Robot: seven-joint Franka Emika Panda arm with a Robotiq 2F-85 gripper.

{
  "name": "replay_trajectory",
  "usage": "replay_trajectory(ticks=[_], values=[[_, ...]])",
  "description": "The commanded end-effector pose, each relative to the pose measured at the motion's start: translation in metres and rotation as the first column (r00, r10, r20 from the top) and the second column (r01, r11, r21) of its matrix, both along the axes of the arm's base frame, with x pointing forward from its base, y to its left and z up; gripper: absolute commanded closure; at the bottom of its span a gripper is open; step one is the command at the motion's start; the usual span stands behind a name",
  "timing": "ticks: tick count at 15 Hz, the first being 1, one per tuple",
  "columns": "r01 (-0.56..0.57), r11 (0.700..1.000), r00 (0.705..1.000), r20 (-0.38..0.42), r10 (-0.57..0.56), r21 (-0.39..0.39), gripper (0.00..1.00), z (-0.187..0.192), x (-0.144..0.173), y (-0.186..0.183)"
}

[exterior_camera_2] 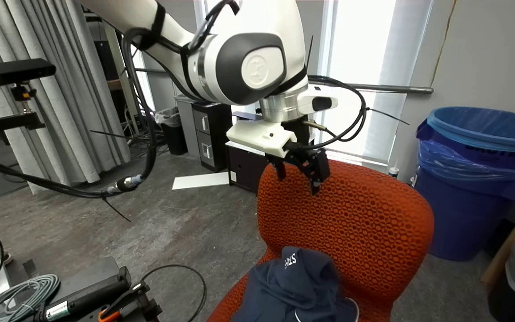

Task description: Take the shirt from the seat and put it on the back of the chair

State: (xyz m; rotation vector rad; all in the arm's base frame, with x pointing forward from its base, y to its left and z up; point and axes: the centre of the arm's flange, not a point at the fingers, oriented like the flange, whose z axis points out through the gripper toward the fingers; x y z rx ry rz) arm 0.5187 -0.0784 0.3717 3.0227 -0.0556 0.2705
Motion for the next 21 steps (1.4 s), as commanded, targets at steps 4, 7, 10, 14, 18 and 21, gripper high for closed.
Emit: replay_trajectory(ticks=[4,7,10,14,18,21], values=[[0.052,0.997,0.995,-0.087,-0.056,-0.056,0.00,-0.062,0.042,-0.008],[0.064,0.995,0.991,-0.115,-0.072,-0.074,0.00,-0.074,0.043,-0.011],[0.050,0.997,0.992,-0.117,-0.056,-0.050,0.00,-0.078,0.033,-0.012],[0.051,0.997,0.992,-0.114,-0.057,-0.051,0.00,-0.077,0.035,-0.012],[0.051,0.997,0.992,-0.114,-0.056,-0.051,0.00,-0.077,0.035,-0.012],[0.064,0.997,0.989,-0.134,-0.069,-0.040,0.00,-0.094,0.044,-0.008]])
